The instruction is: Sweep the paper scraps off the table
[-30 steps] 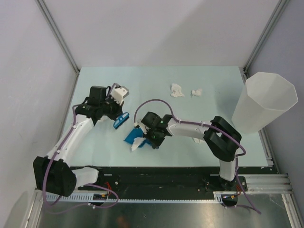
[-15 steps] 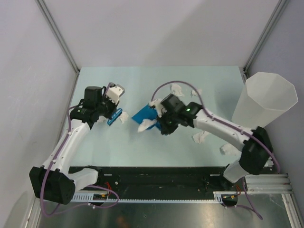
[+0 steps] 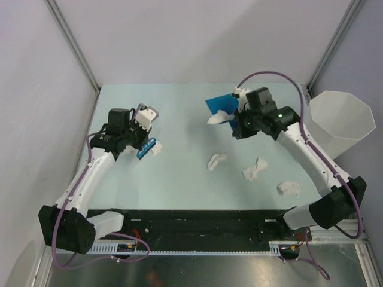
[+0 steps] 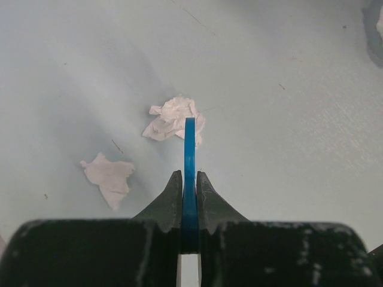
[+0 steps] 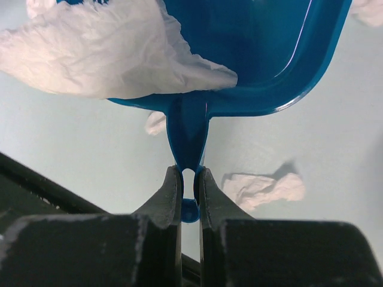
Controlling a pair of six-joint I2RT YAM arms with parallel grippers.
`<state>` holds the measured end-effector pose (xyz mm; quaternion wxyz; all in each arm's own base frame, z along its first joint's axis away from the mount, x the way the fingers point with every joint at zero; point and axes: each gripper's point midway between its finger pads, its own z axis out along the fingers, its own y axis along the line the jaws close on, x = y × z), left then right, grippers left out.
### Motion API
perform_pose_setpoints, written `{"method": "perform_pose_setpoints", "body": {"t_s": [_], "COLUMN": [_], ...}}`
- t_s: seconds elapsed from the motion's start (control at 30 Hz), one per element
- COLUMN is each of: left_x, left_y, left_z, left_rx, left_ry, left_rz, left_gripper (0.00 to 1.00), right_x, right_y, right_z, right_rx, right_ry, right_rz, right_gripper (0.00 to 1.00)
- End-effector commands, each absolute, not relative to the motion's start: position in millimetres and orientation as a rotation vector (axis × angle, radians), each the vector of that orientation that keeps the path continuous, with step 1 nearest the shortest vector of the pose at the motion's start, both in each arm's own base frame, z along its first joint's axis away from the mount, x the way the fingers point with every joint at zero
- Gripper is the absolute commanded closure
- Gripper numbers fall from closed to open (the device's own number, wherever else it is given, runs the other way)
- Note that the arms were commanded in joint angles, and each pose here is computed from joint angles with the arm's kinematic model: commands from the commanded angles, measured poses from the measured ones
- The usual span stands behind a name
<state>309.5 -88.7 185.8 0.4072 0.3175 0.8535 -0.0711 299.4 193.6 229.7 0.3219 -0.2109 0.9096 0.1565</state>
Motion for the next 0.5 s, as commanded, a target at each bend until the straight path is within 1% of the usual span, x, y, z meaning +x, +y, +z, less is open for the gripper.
{"method": "perform_pose_setpoints", "body": {"t_s": [0.0, 0.27, 0.47], "left_x": [314.4, 314.8, 314.9], "left_y": [-96.8, -102.0, -102.6], "left_z": [198.0, 185.9, 180.1], "left_rx": [0.796, 0.814, 0.831], "left_ry": [2.11, 2.136, 2.145], "left_rz": [-0.229, -0.271, -0.276], "left_gripper": [1.0, 1.0, 1.0], "right_x": [312.5, 335.1, 350.2], "right_y": [172.4, 136.5, 85.6], "right_z": [271.0, 300.0, 324.3], "right_rx": [-0.454, -0.343, -0.192], "right_ry": [2.331, 2.322, 2.281], "right_rz": [0.344, 0.243, 0.175], "right_gripper": [1.0, 1.0, 1.0]}}
